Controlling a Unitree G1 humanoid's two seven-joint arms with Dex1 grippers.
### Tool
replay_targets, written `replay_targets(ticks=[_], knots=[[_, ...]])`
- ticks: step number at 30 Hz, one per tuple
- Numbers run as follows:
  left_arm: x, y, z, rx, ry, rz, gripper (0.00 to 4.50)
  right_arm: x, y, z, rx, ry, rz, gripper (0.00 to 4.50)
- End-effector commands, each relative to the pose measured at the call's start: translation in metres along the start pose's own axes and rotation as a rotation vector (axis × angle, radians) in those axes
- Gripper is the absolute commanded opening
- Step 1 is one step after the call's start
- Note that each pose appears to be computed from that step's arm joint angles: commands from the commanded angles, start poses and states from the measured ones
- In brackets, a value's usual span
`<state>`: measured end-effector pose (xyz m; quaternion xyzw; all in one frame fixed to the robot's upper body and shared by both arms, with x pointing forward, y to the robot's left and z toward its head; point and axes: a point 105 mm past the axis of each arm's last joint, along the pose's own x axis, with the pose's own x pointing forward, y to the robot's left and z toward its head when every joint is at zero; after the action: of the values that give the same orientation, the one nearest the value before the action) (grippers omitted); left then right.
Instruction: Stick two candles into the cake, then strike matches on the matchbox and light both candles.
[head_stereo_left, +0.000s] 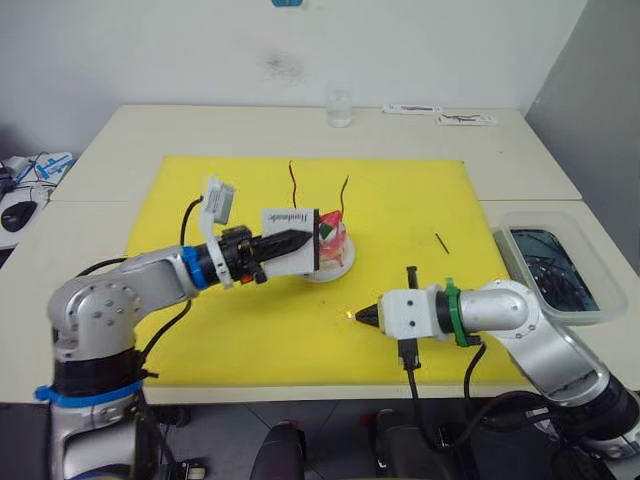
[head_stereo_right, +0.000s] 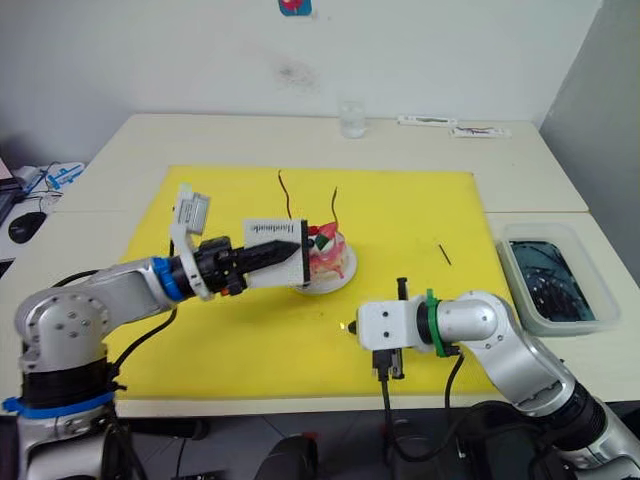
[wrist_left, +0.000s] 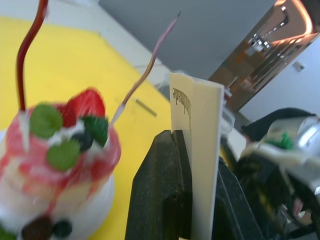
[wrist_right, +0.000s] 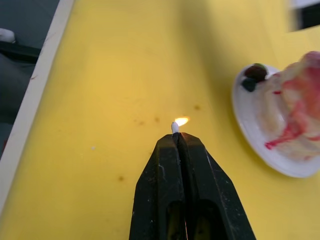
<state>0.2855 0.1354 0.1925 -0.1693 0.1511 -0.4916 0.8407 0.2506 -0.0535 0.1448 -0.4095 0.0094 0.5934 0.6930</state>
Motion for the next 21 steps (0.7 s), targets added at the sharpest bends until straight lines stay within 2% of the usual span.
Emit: replay_targets(ticks=[1, 7, 11, 15, 21], knots=[[-0.006, -0.010, -0.007, 0.041, 0.032, -0.020, 0.00, -0.009, -0.010, 0.014, -0.017, -0.040, -0.046, 0.03], [-0.014, 0.005, -0.039, 0.045, 0.109, 0.056, 0.00, -0.011, -0.024, 0.019, 0.013, -0.062, -0.105, 0.03], [-0.018, 0.021, -0.061, 0.049, 0.139, 0.130, 0.00, -0.007, -0.044, 0.031, 0.027, -0.097, -0.178, 0.03], [-0.017, 0.031, -0.071, 0.037, 0.123, 0.170, 0.00, 0.002, -0.064, 0.044, 0.039, -0.137, -0.260, 0.03], [-0.014, 0.034, -0.077, 0.034, 0.125, 0.170, 0.00, 0.015, -0.096, 0.064, 0.076, -0.201, -0.415, 0.03]])
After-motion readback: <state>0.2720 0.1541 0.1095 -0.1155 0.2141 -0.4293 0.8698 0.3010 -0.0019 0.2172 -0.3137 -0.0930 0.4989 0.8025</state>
